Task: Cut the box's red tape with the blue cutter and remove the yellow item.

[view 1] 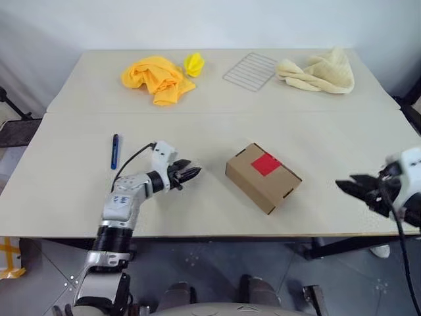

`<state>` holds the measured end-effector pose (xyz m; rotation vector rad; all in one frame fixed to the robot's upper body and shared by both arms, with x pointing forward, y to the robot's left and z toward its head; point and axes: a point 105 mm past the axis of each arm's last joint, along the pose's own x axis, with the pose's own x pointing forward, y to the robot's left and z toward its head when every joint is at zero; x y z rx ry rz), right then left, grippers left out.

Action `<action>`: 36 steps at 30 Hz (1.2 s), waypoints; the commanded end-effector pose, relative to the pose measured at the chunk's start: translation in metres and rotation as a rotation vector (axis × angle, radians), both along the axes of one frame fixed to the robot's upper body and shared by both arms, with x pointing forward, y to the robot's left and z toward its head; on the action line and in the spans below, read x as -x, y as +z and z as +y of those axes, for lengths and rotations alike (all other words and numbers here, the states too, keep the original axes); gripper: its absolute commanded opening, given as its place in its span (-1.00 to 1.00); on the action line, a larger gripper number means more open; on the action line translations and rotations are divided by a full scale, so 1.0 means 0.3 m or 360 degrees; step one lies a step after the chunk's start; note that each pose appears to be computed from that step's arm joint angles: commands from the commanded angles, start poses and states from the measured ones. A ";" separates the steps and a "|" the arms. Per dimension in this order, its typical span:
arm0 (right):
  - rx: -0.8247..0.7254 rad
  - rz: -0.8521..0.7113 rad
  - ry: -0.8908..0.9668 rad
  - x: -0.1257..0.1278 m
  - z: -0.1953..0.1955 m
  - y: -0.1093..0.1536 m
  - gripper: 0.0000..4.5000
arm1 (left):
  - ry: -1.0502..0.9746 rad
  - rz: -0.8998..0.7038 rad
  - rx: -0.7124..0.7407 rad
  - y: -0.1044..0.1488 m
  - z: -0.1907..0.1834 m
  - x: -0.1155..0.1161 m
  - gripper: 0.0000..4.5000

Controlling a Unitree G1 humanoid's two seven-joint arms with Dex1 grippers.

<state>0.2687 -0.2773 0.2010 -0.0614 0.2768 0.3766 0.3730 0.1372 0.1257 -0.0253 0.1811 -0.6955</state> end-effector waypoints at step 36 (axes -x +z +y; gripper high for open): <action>0.0228 -0.0423 0.1203 -0.031 0.293 0.079 1.00 | 0.1662 -0.0040 -0.0044 0.151 0.428 0.000 0.99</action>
